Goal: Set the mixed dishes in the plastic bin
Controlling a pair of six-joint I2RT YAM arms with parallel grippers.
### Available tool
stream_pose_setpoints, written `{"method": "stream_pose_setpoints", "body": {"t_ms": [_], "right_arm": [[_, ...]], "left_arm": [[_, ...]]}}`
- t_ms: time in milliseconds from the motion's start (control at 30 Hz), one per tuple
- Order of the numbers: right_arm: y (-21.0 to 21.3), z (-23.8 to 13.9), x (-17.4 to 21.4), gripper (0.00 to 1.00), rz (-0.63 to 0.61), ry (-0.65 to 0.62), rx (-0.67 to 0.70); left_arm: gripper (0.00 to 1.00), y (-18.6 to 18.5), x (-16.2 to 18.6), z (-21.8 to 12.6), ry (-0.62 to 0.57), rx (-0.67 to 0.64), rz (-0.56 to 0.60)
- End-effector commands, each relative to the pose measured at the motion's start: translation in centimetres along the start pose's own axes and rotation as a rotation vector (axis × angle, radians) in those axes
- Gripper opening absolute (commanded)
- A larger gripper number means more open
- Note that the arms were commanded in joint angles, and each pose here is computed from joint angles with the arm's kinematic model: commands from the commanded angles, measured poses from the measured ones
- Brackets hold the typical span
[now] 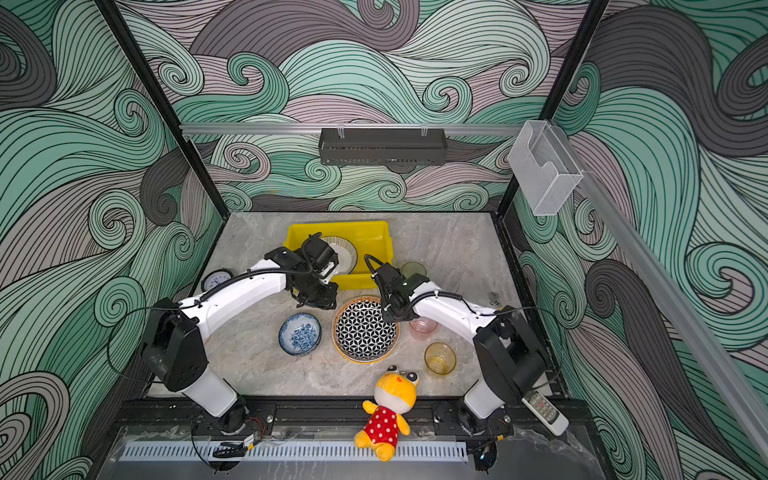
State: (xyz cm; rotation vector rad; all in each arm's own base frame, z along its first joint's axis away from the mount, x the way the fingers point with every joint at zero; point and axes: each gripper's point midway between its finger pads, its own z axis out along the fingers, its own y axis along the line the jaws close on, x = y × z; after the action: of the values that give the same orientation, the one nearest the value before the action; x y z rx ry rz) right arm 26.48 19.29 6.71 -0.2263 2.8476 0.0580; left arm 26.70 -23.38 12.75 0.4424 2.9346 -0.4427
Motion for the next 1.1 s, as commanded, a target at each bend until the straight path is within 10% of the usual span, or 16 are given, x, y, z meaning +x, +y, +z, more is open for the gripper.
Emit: {"method": "stream_pose_setpoints", "body": {"t_ms": [0, 1067], "right_arm": [[0.4, 0.4, -0.4, 0.26, -0.008, 0.011, -0.007], [0.0, 1.4, 0.9, 0.10, -0.020, 0.071, 0.020]], "left_arm": [[0.25, -0.3, 0.3, 0.0, 0.024, 0.000, -0.003], [0.26, 1.0, 1.7, 4.0, 0.188, -0.113, -0.031]]}}
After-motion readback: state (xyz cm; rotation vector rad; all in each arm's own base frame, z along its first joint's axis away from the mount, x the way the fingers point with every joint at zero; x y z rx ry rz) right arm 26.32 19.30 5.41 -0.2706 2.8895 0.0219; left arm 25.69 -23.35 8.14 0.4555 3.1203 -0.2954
